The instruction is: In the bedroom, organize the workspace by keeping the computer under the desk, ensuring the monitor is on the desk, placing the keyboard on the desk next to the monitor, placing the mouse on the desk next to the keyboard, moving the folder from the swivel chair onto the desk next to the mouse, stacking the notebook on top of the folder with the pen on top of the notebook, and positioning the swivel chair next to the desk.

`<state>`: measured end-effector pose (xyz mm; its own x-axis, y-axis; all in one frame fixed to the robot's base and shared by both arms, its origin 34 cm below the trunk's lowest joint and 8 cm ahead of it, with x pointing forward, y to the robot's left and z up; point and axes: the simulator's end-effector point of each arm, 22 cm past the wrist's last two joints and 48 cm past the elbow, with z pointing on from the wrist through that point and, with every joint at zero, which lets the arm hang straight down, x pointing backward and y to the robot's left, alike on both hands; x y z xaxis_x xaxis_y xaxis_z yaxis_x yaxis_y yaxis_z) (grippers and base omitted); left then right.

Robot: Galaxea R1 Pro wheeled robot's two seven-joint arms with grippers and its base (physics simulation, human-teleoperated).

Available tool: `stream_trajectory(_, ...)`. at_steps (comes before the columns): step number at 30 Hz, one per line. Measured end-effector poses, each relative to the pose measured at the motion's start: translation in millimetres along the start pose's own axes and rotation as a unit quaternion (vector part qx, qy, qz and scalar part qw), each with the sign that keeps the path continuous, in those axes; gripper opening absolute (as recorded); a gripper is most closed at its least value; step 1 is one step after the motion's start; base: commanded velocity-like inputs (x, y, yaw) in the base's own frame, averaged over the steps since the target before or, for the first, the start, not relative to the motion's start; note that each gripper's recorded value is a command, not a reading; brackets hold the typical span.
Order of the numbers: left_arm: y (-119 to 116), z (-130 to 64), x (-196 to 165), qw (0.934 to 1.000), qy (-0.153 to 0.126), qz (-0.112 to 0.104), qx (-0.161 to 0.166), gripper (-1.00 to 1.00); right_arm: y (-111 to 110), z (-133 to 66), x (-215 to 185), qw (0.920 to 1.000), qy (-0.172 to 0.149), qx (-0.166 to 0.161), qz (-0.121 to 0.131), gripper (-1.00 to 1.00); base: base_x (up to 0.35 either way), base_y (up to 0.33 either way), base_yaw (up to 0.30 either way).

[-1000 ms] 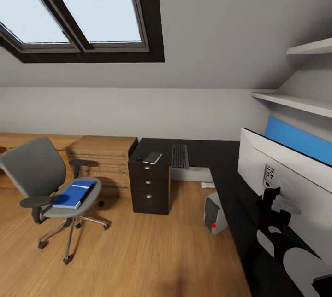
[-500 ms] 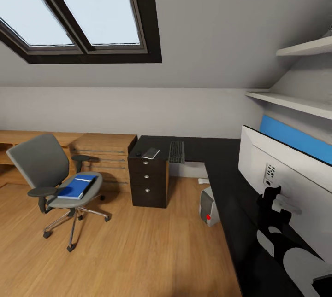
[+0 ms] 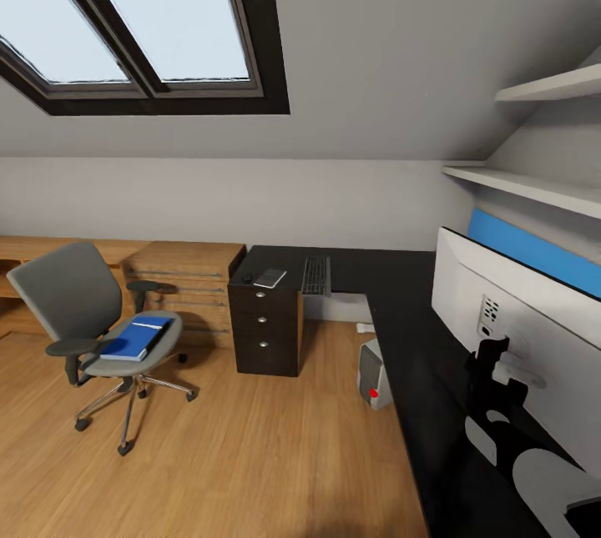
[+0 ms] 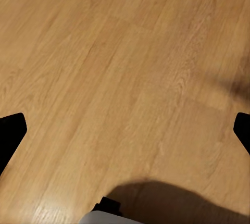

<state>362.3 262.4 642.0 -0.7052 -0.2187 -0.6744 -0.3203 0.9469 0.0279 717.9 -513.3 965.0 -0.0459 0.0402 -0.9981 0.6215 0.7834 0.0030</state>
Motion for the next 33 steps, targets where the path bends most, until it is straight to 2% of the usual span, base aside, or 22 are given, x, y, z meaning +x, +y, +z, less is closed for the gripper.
stream_trajectory(8,0.3,0.0,0.0,1.0,0.0,-0.001,-0.001,1.0,0.2,-0.3,0.3,1.0,0.0,0.001,0.001,-1.0,0.0,0.0,0.047)
stream_trajectory(19,0.2,0.0,0.0,1.0,0.0,0.0,0.0,1.0,0.4,-0.1,0.1,1.0,0.0,-0.001,-0.001,-1.0,0.0,-0.015,0.181)
stream_trajectory(33,0.1,0.0,-0.4,1.0,-0.001,0.001,0.0,1.0,0.5,-0.1,0.0,1.0,0.0,-0.001,0.0,-1.0,0.0,-0.271,0.181)
